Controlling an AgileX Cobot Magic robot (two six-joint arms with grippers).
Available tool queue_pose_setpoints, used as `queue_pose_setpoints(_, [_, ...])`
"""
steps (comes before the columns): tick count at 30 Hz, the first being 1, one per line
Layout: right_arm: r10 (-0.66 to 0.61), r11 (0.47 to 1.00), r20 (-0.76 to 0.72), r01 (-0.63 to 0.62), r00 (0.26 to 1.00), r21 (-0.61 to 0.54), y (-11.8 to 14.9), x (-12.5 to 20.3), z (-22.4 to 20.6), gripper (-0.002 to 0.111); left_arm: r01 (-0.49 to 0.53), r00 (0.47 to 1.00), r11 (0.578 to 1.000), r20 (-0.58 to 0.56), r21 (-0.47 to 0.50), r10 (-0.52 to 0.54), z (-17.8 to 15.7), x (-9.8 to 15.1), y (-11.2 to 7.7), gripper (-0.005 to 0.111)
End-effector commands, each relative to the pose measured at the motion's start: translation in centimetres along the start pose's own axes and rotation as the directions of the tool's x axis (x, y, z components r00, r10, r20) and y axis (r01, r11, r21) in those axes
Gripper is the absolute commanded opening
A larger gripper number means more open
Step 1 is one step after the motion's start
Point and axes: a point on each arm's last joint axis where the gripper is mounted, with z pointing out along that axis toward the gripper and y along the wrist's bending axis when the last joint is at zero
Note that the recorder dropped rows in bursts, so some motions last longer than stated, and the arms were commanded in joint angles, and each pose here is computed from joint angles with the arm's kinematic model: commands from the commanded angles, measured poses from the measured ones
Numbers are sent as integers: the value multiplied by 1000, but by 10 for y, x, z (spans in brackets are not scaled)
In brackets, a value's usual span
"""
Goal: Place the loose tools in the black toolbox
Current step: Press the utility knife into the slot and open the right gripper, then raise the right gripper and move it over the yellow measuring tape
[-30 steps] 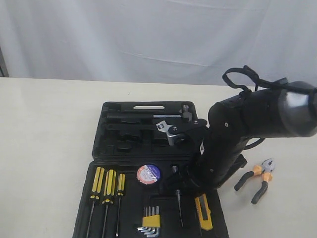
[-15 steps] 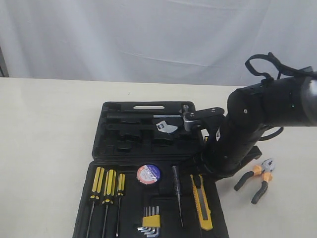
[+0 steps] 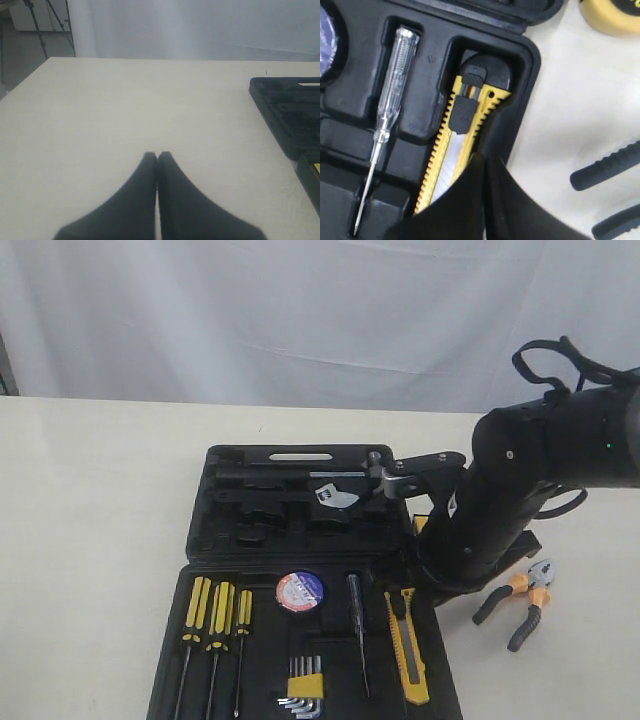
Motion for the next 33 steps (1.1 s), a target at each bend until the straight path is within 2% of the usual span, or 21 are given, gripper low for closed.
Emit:
queue_pose_setpoints(1, [80,997,36,-79,996,-12,-16,-2,-18,-1,5,1000,1000,4,5,-5,0,0,0,0])
queue_pose_setpoints(3, [126,992,23,-125,992,-20,-29,-3,-28,-1,5,1000,1000,4,5,-5,0,0,0,0])
queue_pose_setpoints(9, [146,989,4,-146,989,-1,-62,-21,-63,-1,5,1000,1000,4,5,-5,0,0,0,0])
queue_pose_setpoints(17, [124,992,76,-125,989,18,-69,-55,-98,-1,5,1000,1000,4,5,-5,0,0,0,0])
queue_pose_setpoints(27, [110,994,-87,-109,990,17,-75,-95,-45,-1,5,1000,1000,4,5,-5,0,0,0,0])
queue_pose_setpoints(33, [144,989,-93,-143,985,21,-77,-100,-27,-1,5,1000,1000,4,5,-5,0,0,0,0])
